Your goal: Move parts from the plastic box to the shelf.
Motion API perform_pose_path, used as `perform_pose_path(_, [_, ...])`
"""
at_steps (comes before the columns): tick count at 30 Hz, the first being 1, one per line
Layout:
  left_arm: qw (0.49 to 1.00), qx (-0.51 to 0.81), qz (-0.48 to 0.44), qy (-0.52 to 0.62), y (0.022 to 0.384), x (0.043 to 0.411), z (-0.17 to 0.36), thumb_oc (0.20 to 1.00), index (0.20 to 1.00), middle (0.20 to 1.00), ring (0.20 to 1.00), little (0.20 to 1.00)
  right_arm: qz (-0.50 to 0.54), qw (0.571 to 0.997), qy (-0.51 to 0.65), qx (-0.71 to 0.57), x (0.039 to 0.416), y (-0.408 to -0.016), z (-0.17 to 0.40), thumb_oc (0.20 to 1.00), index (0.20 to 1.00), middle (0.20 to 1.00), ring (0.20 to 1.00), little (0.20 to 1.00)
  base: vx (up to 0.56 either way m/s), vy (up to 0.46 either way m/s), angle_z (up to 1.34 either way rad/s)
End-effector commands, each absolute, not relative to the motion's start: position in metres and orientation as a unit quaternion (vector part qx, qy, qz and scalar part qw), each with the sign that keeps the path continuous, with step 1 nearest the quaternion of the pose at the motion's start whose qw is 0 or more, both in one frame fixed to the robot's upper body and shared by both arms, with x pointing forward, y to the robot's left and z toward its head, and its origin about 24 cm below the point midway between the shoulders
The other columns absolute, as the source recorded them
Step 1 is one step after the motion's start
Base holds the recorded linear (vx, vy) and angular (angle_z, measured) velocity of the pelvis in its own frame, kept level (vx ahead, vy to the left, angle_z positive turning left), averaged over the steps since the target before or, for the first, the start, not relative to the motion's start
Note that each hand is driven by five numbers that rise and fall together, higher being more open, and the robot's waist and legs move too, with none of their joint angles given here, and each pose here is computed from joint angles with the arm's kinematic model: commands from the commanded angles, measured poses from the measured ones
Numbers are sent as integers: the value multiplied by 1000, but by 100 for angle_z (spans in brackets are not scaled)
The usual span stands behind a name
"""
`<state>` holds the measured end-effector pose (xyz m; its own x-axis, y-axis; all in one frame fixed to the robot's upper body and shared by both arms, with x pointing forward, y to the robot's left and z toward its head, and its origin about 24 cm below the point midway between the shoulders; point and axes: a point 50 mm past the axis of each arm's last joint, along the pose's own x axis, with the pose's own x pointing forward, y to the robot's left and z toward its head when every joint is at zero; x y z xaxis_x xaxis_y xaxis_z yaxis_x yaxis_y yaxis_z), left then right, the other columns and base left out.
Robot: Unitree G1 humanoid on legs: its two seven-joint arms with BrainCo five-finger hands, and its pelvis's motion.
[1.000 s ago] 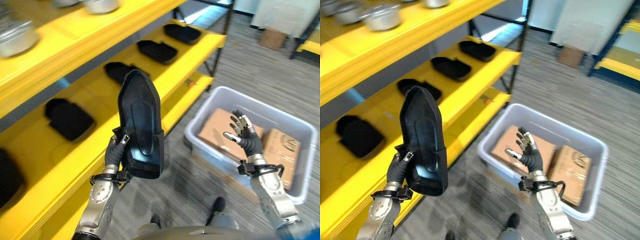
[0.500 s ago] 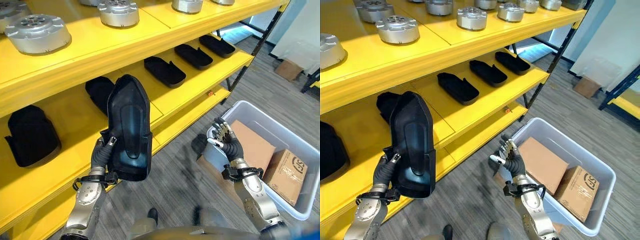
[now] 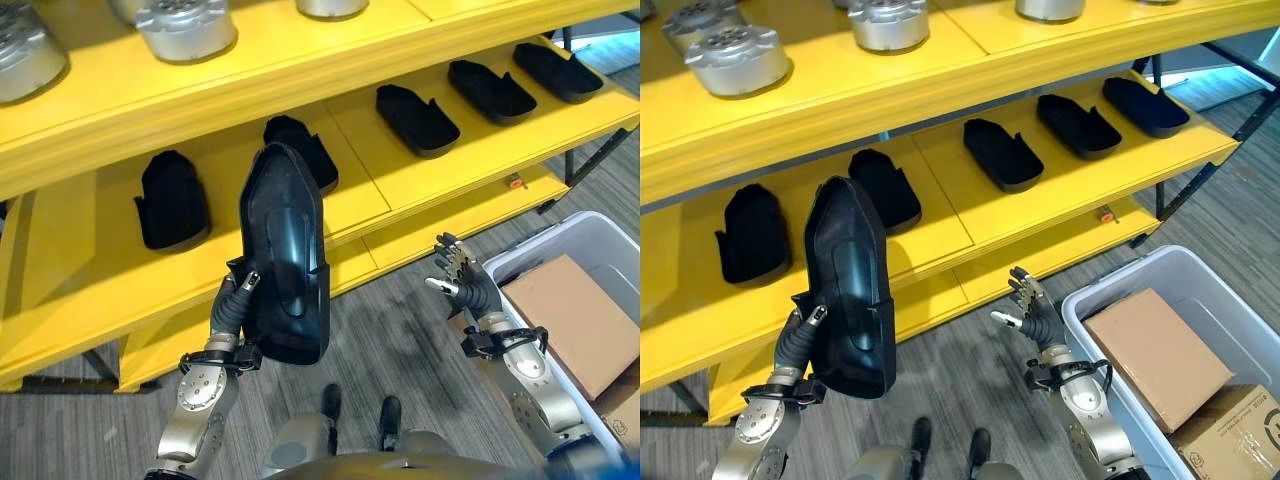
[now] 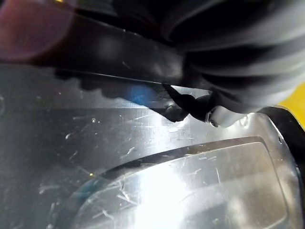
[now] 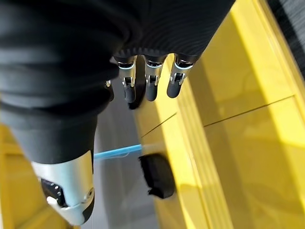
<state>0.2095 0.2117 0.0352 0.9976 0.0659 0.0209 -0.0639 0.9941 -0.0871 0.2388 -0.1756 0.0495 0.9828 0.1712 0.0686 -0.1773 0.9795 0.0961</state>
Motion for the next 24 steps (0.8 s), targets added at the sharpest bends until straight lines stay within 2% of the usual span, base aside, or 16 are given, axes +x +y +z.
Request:
perform_pose_path(1, [989, -68, 38, -122, 215, 221, 76, 200, 200, 200, 200, 200, 62, 994, -66, 67, 239, -181, 59, 1000, 1000, 1000, 1000, 1000, -167, 363, 61])
perform_pose_path(5, [985, -93, 37, -138, 208, 232, 85, 200, 200, 200, 200, 200, 48, 994, -82, 61, 247, -180, 66, 1000, 1000, 1000, 1000, 1000, -184, 496, 63])
perform_pose_path(12, [989, -52, 27, -133, 215, 230, 83, 200, 200, 200, 200, 200, 27, 994, -69, 78, 235, -184, 56, 1000, 1000, 1000, 1000, 1000, 53, 283, 51])
perform_pose_path(24, [991, -29, 48, -118, 229, 221, 78, 200, 200, 200, 200, 200, 45, 995, -45, 81, 229, -179, 47, 1000, 1000, 1000, 1000, 1000, 54, 117, 16])
